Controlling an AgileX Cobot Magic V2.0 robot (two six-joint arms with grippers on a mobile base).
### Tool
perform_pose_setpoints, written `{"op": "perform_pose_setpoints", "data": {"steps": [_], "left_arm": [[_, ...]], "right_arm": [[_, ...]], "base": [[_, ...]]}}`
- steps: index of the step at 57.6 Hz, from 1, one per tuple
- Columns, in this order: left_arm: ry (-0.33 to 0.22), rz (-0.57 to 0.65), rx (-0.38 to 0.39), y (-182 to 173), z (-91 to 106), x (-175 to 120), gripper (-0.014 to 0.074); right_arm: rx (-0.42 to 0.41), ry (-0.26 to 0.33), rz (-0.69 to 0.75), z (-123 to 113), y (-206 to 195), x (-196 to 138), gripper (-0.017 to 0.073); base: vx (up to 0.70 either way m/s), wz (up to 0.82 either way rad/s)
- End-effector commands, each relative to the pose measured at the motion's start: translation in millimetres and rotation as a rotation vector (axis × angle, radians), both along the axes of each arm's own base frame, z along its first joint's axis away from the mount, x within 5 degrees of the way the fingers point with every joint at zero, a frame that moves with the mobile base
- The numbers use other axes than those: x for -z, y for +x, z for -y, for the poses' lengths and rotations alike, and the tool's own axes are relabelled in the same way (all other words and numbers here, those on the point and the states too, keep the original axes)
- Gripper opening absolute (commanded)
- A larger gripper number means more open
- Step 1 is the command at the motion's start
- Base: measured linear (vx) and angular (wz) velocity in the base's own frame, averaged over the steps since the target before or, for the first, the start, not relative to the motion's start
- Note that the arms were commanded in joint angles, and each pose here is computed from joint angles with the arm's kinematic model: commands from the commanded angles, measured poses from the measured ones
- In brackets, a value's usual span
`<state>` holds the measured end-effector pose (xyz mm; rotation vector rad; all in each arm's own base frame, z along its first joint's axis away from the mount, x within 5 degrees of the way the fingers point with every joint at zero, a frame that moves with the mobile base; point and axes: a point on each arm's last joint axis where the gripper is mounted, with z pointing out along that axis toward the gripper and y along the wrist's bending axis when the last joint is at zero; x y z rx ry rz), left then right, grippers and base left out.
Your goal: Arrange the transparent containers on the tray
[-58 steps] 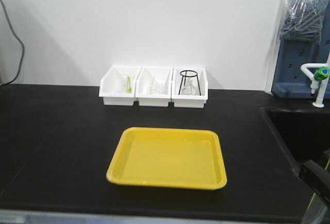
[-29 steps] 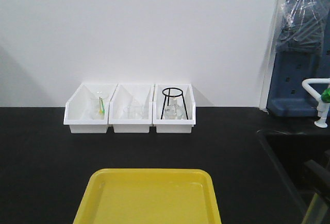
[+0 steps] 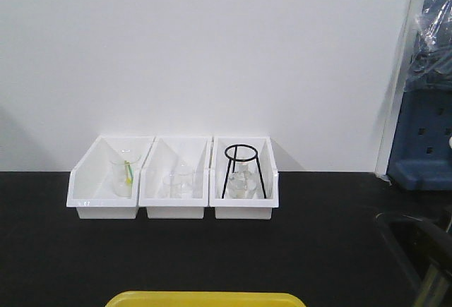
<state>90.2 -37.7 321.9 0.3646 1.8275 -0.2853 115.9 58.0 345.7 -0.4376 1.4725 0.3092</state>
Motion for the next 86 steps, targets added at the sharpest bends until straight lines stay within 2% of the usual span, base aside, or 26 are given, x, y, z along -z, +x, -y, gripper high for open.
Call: {"op": "perform_pose_setpoints", "data": {"steps": [1, 57, 62, 71, 73, 78, 80, 86], "left_arm": [[-0.05, 0.101, -0.004, 1, 0.3, -17, -0.0001], [-0.059, 0.112, -0.008, 1, 0.1, -18, -0.0001], [-0.102, 0.079, -0.01, 1, 0.8, -17, -0.0001], [-0.108, -0.007, 0.007, -2, 2.7, -10, -0.0001], [-0.126, -0.031, 0.013, -2, 4.0, -9, -0.0001], [-0.224, -0.112, 0.015, 4, 9.9, -7, -0.0001], [-0.247, -0.142, 0.013, 9, 12.5, -7, -0.0001], [-0.243, -0.267, 0.007, 32, 22.9, -5, -0.0001]], "right_arm": [[-0.019, 0.01, 0.038, -1, -2, -11, -0.0011], [-0.023, 0.011, 0.039, -1, -2, -11, -0.0011], [-0.023, 0.011, 0.039, -1, -2, -11, -0.0011], [-0.023, 0.011, 0.039, -1, -2, -11, -0.0011], [-0.024, 0.011, 0.039, -1, -2, -11, -0.0011], [-0.024, 0.011, 0.039, -1, -2, -11, -0.0011], [-0.024, 0.011, 0.039, -1, -2, -11, -0.0011], [-0.024, 0.011, 0.039, -1, -2, -11, -0.0011]], "base": [[0.17, -0.03], [0.02, -0.01], [0.0, 0.0], [0.0, 0.0], [0.0, 0.0], [0.0, 0.0], [0.0, 0.0], [0.0, 0.0]]}}
